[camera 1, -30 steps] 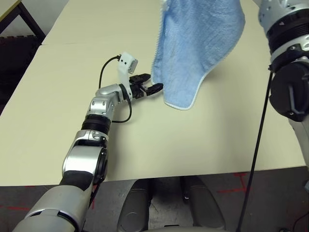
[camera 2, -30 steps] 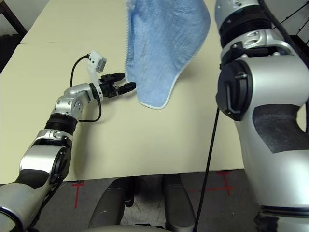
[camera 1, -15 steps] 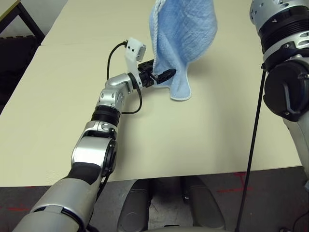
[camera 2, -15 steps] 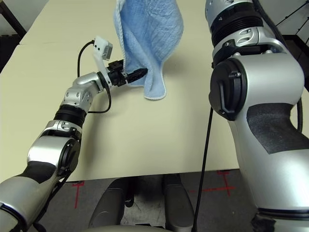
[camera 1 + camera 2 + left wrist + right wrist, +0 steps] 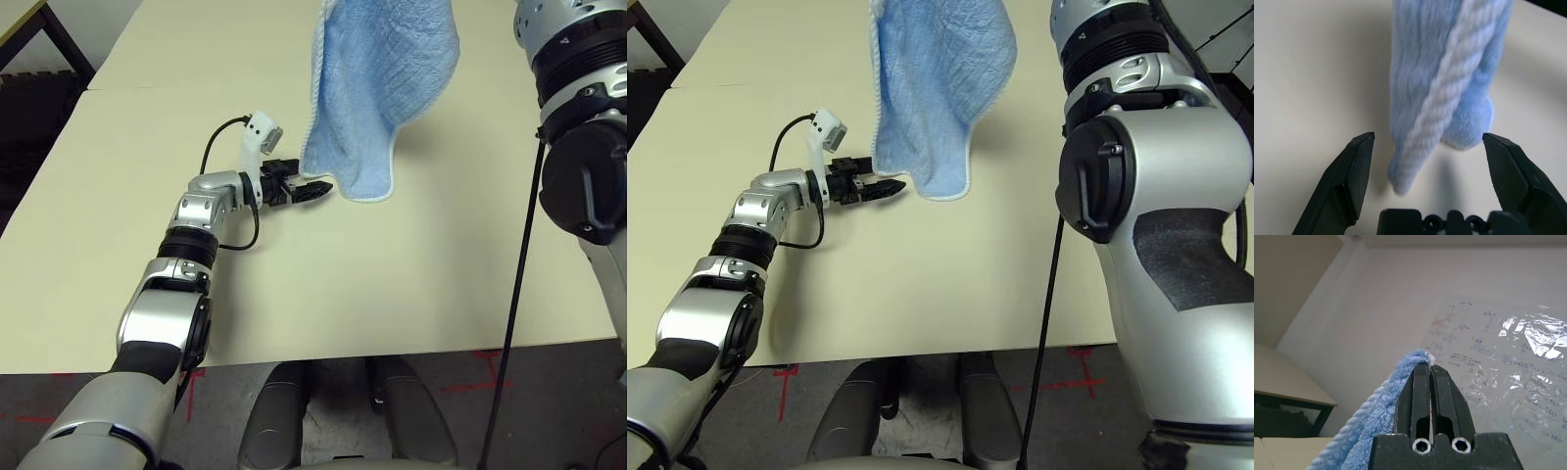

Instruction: Fold the towel and set it aside.

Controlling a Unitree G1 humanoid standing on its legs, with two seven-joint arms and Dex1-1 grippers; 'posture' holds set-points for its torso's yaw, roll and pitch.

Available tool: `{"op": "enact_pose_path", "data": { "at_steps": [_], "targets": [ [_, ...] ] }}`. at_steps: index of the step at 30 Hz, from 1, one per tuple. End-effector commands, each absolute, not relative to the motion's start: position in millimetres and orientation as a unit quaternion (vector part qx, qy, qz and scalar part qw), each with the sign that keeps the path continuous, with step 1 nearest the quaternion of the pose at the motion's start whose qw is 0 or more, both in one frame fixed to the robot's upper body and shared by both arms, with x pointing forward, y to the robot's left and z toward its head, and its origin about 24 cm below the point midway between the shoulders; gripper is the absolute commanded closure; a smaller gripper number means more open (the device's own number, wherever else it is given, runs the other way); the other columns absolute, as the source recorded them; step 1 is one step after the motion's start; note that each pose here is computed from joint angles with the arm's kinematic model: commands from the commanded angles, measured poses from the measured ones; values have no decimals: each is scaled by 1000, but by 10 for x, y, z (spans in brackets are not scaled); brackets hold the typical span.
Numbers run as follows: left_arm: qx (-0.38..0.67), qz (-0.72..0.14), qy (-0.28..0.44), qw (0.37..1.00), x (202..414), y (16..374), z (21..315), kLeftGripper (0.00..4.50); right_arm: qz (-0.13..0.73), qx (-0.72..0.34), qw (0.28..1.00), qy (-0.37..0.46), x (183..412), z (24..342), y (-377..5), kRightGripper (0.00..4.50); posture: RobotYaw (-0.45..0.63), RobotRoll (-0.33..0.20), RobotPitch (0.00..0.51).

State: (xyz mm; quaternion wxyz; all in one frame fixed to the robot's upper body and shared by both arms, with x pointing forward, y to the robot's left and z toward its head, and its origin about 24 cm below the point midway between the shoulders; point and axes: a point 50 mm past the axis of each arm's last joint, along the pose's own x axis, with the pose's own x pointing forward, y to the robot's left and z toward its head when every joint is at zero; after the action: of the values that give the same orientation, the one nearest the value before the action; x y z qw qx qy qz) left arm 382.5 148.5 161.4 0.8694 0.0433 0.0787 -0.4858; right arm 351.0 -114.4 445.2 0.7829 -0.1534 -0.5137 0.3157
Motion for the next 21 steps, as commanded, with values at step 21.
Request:
{"op": "enact_pose_path", "data": {
  "at_steps": [21],
  "targets": [
    [-37, -430, 80, 898, 3778, 1694, 1536, 0, 290, -175, 750, -567, 3295, 4729, -1250, 4472, 54, 0, 221]
  ]
}}
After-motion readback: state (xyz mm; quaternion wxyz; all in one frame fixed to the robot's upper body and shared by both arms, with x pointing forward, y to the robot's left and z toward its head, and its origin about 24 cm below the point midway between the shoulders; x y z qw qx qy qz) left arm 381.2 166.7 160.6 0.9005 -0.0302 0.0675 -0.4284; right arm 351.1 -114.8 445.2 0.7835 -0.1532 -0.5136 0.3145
